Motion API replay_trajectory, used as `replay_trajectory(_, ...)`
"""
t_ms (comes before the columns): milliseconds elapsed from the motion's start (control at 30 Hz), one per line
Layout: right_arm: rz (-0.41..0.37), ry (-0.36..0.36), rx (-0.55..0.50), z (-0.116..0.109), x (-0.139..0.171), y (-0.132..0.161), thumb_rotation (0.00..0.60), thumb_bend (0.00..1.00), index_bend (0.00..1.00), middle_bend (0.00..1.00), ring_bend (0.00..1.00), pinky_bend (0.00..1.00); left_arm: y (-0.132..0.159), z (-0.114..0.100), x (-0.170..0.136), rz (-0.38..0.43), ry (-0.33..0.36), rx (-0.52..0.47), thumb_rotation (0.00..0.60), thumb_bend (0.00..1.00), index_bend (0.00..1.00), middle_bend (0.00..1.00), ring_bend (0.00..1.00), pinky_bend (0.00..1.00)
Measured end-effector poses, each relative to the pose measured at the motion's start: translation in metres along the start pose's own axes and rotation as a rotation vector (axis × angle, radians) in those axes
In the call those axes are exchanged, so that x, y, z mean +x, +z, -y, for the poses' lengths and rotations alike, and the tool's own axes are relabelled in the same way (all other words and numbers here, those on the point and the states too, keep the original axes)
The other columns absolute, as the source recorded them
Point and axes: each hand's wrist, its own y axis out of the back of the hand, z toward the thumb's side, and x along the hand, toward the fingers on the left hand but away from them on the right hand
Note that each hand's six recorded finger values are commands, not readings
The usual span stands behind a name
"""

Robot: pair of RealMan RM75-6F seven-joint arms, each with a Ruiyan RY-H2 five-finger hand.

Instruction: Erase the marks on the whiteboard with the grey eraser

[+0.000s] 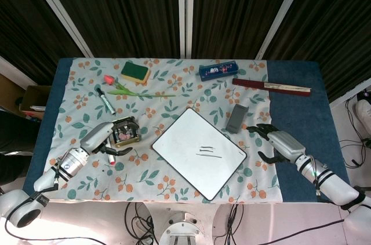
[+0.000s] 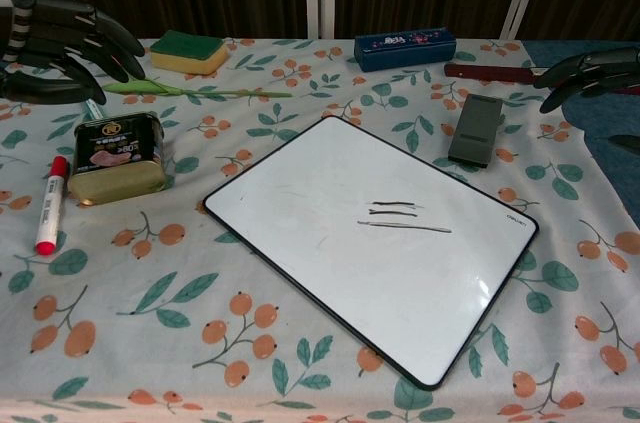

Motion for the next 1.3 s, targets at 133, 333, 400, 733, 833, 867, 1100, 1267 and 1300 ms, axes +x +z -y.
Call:
replay_trajectory(133, 0.002, 0.000, 0.001, 0.000, 0.000, -0.002, 0.600, 0.42, 0.11, 0.13, 0.00, 0.05, 0.000, 0.000, 0.000, 0.000, 0.002, -0.001, 0.508, 0.26, 0.27, 0.28, 0.24, 0.30)
replay_trajectory(333, -0.003, 0.001, 0.002, 0.000, 0.000, -0.002, 0.600, 0.42, 0.11, 0.13, 0.00, 0.05, 0.000, 0.001, 0.000, 0.001, 0.003, 0.001, 0.508, 0.26, 0.27, 0.28, 0.24, 0.30)
replay_trajectory(400, -0.002, 0.004, 0.004, 0.001, 0.000, -0.003, 0.600, 0.42, 0.11, 0.13, 0.00, 0.05, 0.000, 0.001, -0.001, -0.001, 0.002, 0.002, 0.506, 0.26, 0.27, 0.28, 0.24, 0.30)
replay_trajectory(733, 0.006, -0.014, 0.079, -0.005, -0.004, -0.007, 0.600, 0.43, 0.03, 0.05, 0.00, 0.05, -0.003, -0.004, -0.001, -0.006, 0.016, 0.001, 0.506, 0.27, 0.27, 0.28, 0.24, 0.28)
replay_trajectory(833, 0.012, -0.041, 0.217, -0.014, -0.009, -0.011, 0.600, 0.43, 0.00, 0.03, 0.00, 0.05, -0.006, -0.006, -0.002, -0.012, 0.022, -0.001, 0.505, 0.27, 0.27, 0.28, 0.24, 0.28)
replay_trajectory(867, 0.015, -0.051, 0.269, -0.017, -0.010, -0.013, 0.600, 0.43, 0.00, 0.03, 0.00, 0.05, -0.007, -0.007, -0.002, -0.012, 0.024, -0.001, 0.505, 0.27, 0.27, 0.28, 0.24, 0.28)
replay_trajectory(1100, 0.088, -0.116, 0.742, -0.044, -0.035, -0.024, 0.600, 0.43, 0.00, 0.00, 0.00, 0.05, -0.012, -0.008, -0.005, -0.021, 0.029, -0.004, 0.506, 0.27, 0.27, 0.28, 0.24, 0.28)
replay_trajectory(1267, 0.155, -0.128, 0.891, -0.052, -0.072, -0.034, 0.600, 0.43, 0.00, 0.00, 0.00, 0.05, -0.014, -0.009, -0.007, -0.029, 0.025, 0.000, 0.508, 0.27, 0.27, 0.28, 0.24, 0.28)
replay_trajectory(1300, 0.160, -0.122, 0.899, -0.050, -0.082, -0.034, 0.600, 0.43, 0.00, 0.00, 0.00, 0.05, -0.015, -0.009, -0.008, -0.030, 0.027, 0.001, 0.508, 0.27, 0.27, 0.28, 0.24, 0.28)
